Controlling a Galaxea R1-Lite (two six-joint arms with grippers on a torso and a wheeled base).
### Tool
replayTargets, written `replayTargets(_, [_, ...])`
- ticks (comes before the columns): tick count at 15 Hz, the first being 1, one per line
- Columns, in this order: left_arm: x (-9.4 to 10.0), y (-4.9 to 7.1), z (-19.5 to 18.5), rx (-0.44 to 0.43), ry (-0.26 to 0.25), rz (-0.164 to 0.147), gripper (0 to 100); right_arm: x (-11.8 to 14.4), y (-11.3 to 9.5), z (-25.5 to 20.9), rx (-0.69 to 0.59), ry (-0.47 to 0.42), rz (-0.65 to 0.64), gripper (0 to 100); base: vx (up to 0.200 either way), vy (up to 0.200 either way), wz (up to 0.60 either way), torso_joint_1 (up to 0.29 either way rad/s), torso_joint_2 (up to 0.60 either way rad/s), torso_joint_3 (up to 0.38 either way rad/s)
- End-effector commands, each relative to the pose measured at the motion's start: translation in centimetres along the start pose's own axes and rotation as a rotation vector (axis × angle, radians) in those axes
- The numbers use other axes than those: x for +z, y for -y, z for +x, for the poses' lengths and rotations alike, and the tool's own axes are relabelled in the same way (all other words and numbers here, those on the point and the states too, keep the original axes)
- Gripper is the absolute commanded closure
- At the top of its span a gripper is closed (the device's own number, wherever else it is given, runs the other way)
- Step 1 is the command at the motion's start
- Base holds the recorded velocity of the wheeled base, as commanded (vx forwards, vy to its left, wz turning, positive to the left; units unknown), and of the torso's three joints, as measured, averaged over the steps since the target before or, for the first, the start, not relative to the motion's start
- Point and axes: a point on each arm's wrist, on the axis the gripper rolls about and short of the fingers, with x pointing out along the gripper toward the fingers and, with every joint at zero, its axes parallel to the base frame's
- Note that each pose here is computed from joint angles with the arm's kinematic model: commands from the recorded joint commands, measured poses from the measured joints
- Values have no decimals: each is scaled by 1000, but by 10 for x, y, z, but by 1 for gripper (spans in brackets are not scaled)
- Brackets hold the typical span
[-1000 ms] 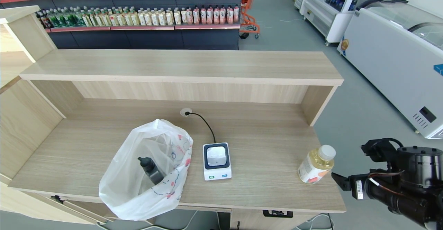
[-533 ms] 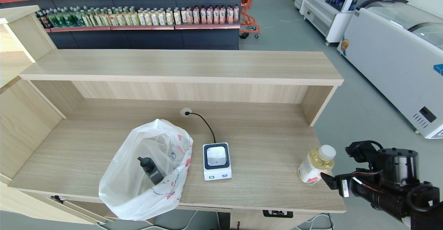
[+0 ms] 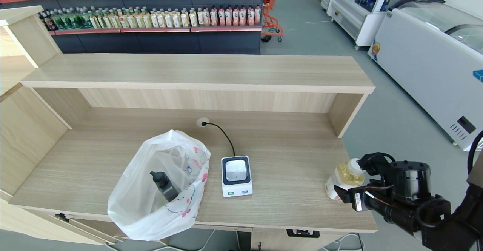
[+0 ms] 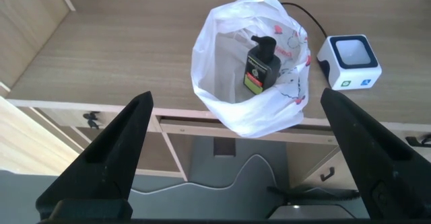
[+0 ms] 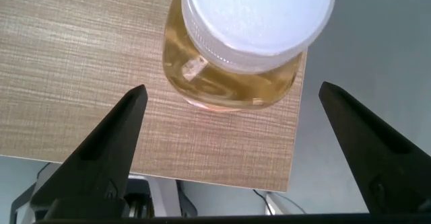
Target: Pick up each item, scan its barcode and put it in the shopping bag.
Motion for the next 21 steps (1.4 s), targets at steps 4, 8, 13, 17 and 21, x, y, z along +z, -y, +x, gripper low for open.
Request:
replayTargets(4, [0, 0, 0, 0, 0, -2, 0, -7, -6, 17, 11, -11, -4, 0, 0, 0, 0, 0, 0, 0])
replayTargets(8, [0, 0, 0, 0, 0, -2, 0, -4, -15, 36, 24, 18, -7, 0, 0, 0, 0, 0, 0, 0])
replayTargets(13, [0, 0, 0, 0, 2, 0, 0, -8, -25, 52, 41, 38, -13, 0, 0, 0, 0, 0, 0, 0])
replayTargets(17, [0, 0, 0, 0, 0, 0, 0, -10, -31, 59, 53, 55, -18, 0, 0, 0, 0, 0, 0, 0])
replayTargets(21, [0, 0, 0, 0, 0, -2, 0, -1, -32, 60, 64, 125, -5, 0, 0, 0, 0, 0, 0, 0])
